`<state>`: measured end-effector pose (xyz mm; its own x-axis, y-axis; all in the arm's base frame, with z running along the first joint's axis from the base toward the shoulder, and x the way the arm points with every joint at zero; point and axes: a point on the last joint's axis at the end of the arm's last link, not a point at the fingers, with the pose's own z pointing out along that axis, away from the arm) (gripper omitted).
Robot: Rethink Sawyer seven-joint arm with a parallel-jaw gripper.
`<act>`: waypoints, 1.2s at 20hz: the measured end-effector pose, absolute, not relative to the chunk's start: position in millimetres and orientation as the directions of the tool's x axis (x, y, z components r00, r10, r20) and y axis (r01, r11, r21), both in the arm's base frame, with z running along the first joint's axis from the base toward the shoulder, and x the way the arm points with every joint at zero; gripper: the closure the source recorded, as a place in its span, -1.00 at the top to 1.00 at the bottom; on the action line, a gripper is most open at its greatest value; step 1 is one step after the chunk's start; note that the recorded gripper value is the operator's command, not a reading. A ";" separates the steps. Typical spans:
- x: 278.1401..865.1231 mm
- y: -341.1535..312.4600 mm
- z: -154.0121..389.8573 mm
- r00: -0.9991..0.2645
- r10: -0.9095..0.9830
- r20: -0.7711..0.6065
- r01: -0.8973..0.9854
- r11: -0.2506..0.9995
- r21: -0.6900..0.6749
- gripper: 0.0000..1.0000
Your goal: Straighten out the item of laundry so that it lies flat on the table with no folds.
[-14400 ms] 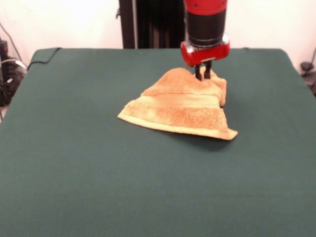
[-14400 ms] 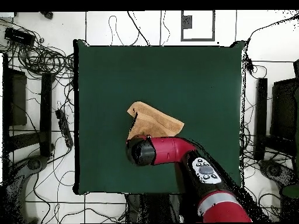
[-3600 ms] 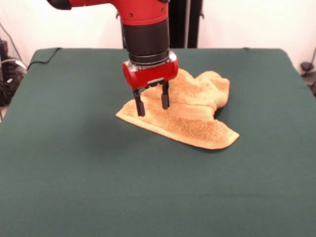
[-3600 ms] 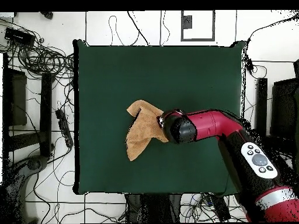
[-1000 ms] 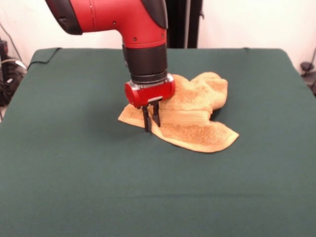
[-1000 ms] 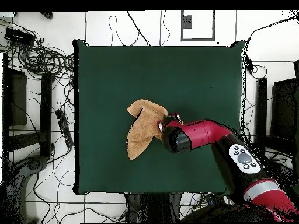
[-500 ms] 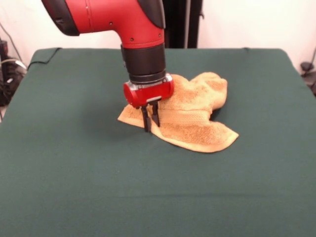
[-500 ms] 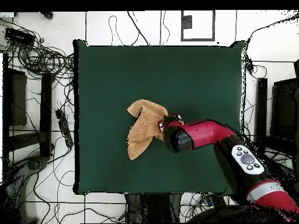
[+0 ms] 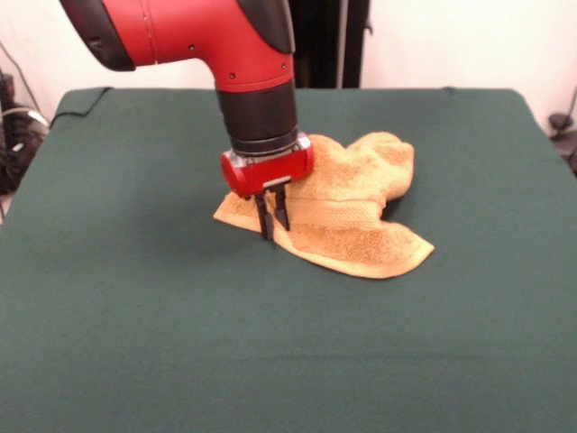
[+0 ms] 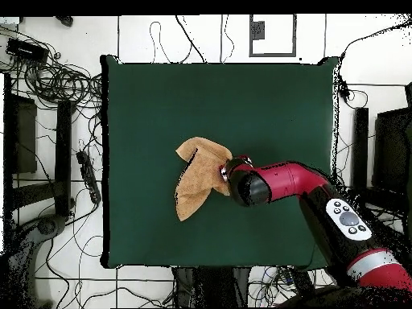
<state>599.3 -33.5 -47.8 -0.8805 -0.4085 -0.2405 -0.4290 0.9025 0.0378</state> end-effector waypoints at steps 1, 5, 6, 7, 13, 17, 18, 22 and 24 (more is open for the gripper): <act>600.1 -33.6 -47.8 -0.882 -0.408 -0.235 -0.428 0.903 0.041 -1.00; 604.2 -34.6 -47.5 -0.891 -0.402 -0.211 -0.423 0.904 0.061 -1.00; 605.5 -35.0 -47.5 -0.892 -0.403 -0.204 -0.423 0.903 0.067 -1.00; 606.9 -35.4 -47.5 -0.893 -0.404 -0.197 -0.424 0.903 0.073 -1.00; 614.5 -36.7 -46.4 -0.880 -0.450 -0.153 -0.466 0.879 0.101 -1.00; 618.6 -36.8 -45.7 -0.859 -0.495 -0.130 -0.508 0.854 0.111 -1.00; 620.2 -36.6 -45.4 -0.849 -0.515 -0.122 -0.527 0.842 0.114 -1.00; 624.5 -35.8 -45.5 -0.820 -0.563 -0.098 -0.572 0.811 0.123 -1.00; 627.5 -35.6 -45.4 -0.801 -0.593 -0.082 -0.598 0.790 0.132 -1.00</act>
